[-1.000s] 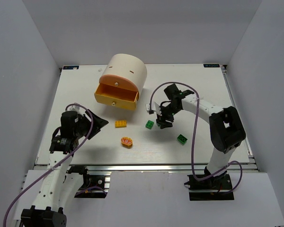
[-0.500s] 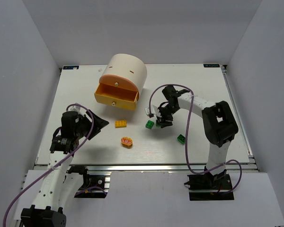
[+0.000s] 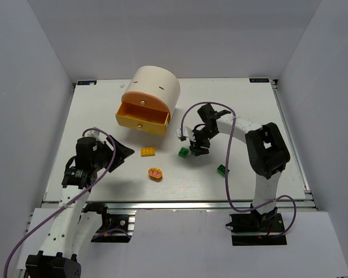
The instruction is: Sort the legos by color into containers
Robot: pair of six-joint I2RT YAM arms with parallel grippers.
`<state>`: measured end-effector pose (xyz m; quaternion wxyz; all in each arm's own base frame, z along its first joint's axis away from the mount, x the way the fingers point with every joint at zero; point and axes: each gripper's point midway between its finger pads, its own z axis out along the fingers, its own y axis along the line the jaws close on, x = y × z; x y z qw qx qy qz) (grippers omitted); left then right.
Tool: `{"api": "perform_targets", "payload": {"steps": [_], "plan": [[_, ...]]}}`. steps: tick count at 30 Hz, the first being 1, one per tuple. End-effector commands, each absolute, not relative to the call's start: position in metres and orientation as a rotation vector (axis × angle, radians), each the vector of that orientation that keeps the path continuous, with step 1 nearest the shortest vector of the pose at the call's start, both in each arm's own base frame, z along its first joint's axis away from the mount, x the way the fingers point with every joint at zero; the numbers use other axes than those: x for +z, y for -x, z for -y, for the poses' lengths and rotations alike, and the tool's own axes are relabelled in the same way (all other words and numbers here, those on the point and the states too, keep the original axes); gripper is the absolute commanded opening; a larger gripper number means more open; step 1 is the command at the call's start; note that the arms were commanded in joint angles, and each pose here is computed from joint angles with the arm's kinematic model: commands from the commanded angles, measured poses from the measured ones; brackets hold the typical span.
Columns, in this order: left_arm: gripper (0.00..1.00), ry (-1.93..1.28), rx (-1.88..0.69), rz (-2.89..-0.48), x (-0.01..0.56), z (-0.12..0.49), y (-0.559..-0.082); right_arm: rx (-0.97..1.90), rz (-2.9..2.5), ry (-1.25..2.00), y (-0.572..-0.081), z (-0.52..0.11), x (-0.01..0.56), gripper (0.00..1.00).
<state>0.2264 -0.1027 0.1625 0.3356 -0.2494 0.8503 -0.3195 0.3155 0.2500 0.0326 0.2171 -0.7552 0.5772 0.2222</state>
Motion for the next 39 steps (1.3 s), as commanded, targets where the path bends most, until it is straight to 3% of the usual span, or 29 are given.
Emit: {"api": "perform_targets", "payload": {"steps": [1,5,7,8,9,12,14,19,24,27,39], "plan": [[0.79,0.628,-0.851,-2.202,0.168,0.105,-0.227,0.644,-1.683,2.037,-0.314,-0.254,0.029,0.65],[0.79,0.631,-0.86,-2.199,0.168,0.106,-0.227,0.624,-1.732,2.018,-0.311,-0.249,0.019,0.65],[0.79,0.629,-0.862,-2.197,0.168,0.106,-0.227,0.603,-1.759,1.99,-0.315,-0.246,0.016,0.59],[0.79,0.631,-0.863,-2.198,0.169,0.106,-0.227,0.595,-1.757,1.982,-0.316,-0.248,0.018,0.54],[0.79,0.628,-0.86,-2.197,0.169,0.106,-0.227,0.593,-1.755,1.972,-0.318,-0.248,0.019,0.37],[0.79,0.623,-0.861,-2.198,0.17,0.106,-0.227,0.574,-1.743,1.939,-0.323,-0.248,0.032,0.08],[0.79,0.591,-0.877,-2.188,0.174,0.109,-0.226,0.566,-1.677,1.941,-0.324,-0.251,0.055,0.01],[0.8,0.491,-0.941,-2.146,0.182,0.117,-0.225,0.73,-1.369,1.913,-0.296,-0.282,0.161,0.0],[0.81,0.451,-1.003,-2.15,0.179,0.126,-0.225,0.743,-1.284,1.633,-0.32,-0.343,0.273,0.0],[0.81,0.448,-1.004,-2.146,0.181,0.126,-0.227,0.717,-1.301,1.502,-0.338,-0.376,0.307,0.0],[0.82,0.454,-1.014,-2.119,0.189,0.126,-0.222,0.517,-1.38,1.31,-0.372,-0.431,0.301,0.0]]}}
